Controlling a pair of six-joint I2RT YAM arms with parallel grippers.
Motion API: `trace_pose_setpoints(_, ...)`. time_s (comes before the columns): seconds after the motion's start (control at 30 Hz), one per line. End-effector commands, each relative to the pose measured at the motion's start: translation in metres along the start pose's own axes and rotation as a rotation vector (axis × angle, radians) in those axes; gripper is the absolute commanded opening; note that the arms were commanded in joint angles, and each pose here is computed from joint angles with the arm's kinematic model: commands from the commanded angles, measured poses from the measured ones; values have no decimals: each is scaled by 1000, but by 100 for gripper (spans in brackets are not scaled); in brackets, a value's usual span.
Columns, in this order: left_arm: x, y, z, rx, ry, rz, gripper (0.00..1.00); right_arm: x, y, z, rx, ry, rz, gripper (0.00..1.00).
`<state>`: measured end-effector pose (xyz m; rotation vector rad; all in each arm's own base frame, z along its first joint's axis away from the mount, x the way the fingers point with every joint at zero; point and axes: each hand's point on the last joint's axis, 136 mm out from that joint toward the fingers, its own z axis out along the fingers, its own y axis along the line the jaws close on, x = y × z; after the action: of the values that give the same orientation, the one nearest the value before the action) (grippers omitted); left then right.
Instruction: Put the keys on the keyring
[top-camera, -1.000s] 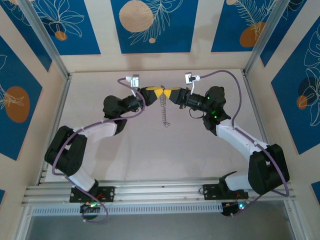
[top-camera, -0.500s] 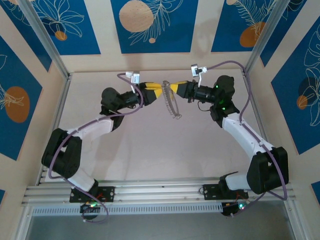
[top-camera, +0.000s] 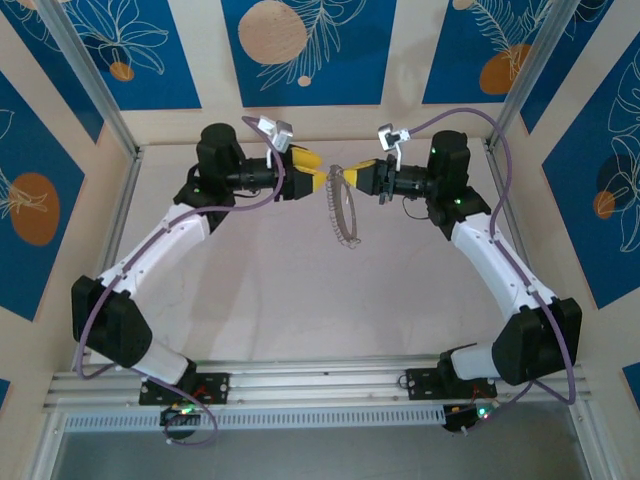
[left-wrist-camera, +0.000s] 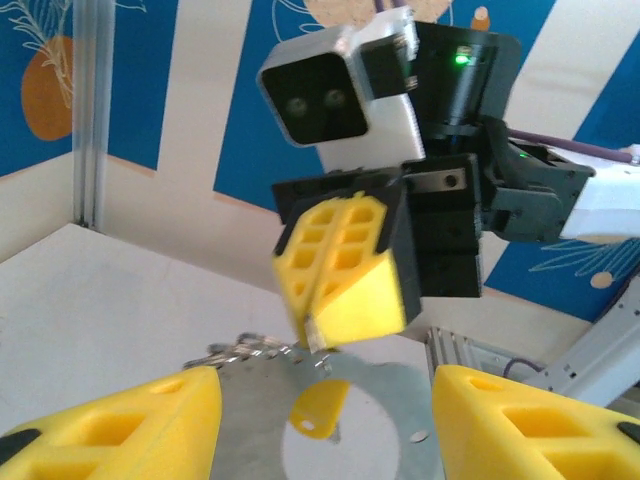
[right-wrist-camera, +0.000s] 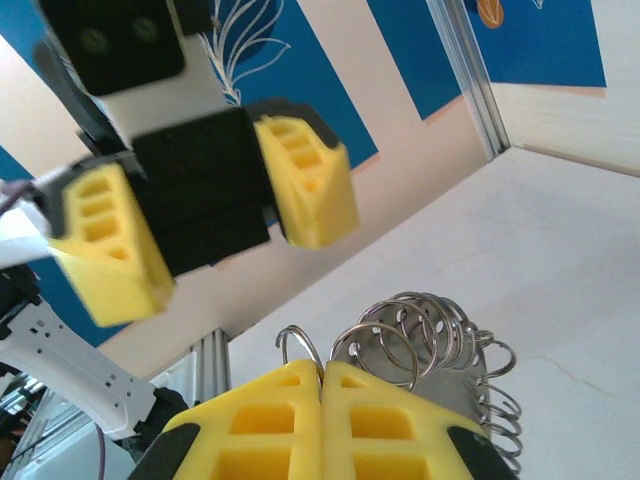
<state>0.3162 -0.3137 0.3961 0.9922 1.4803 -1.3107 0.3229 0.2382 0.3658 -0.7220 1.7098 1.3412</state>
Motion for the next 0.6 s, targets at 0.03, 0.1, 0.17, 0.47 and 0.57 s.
trace_pose_setpoints(0.03,16,0,2,60,114,-21,58,4,-2,2,4,41,-36,0)
trace_pose_setpoints(0.1,15,-1,3,79,130,-26,58,6,-3,3,3,48,-35,0)
trace_pose_setpoints(0.17,16,0,4,83,149,-37,56,7,-3,5,-1,55,-37,0)
trace_pose_setpoints(0.47,26,8,9,87,188,-76,49,13,1,15,-17,81,-41,0)
trace_pose_setpoints(0.57,30,8,10,94,195,-87,46,13,1,19,-20,89,-42,0)
